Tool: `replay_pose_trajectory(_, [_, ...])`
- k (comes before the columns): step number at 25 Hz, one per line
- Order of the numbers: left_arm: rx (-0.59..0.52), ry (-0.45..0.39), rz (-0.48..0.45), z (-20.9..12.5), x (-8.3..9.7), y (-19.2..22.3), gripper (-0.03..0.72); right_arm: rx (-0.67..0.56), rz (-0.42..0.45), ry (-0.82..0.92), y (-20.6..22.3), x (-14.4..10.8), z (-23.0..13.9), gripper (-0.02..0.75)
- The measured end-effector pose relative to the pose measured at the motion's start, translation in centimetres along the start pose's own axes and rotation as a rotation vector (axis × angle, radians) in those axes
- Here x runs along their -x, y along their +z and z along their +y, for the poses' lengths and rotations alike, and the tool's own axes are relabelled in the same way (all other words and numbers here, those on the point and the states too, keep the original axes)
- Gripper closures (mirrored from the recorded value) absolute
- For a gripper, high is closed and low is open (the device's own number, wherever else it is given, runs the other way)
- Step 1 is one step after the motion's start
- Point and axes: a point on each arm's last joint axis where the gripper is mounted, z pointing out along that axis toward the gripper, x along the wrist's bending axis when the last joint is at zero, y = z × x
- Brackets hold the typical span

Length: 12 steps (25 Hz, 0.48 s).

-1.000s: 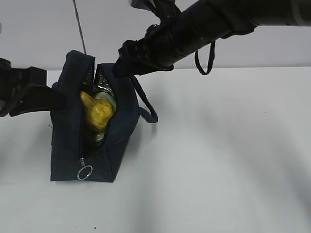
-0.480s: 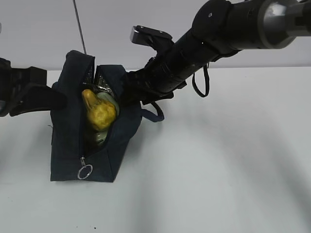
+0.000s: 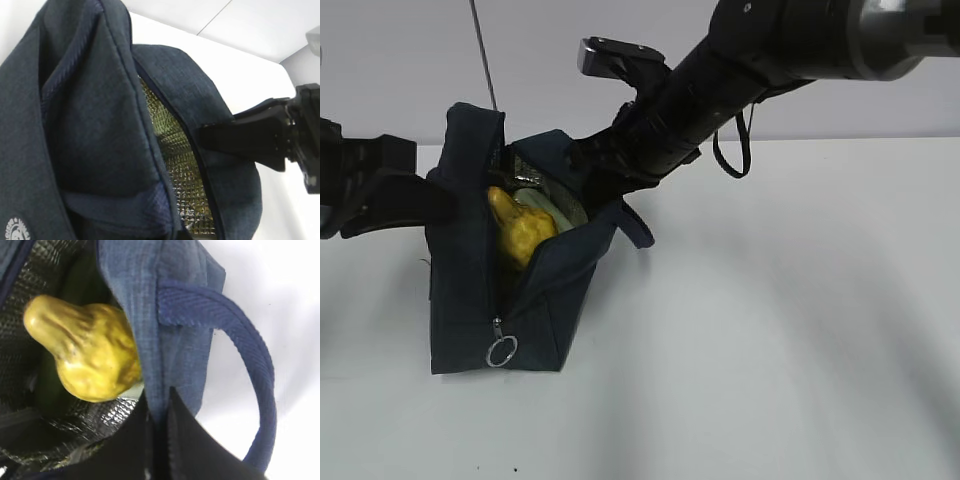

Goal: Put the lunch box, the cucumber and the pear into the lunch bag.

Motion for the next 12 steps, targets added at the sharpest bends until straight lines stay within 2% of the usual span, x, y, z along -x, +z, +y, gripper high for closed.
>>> replay_pose_trajectory(4, [0.023,0.010,-0.027,0.1,0.5,0.2,0.703,-0.060,-0.090,-0.051,-1.1,0.3,-0.1,0.732])
replay_pose_trajectory(12, [0.040,0.044,-0.084,0.3,2.7,1.9,0.703,-0.167,-0.386,-0.124,-6.2,1.0,-0.3,0.732])
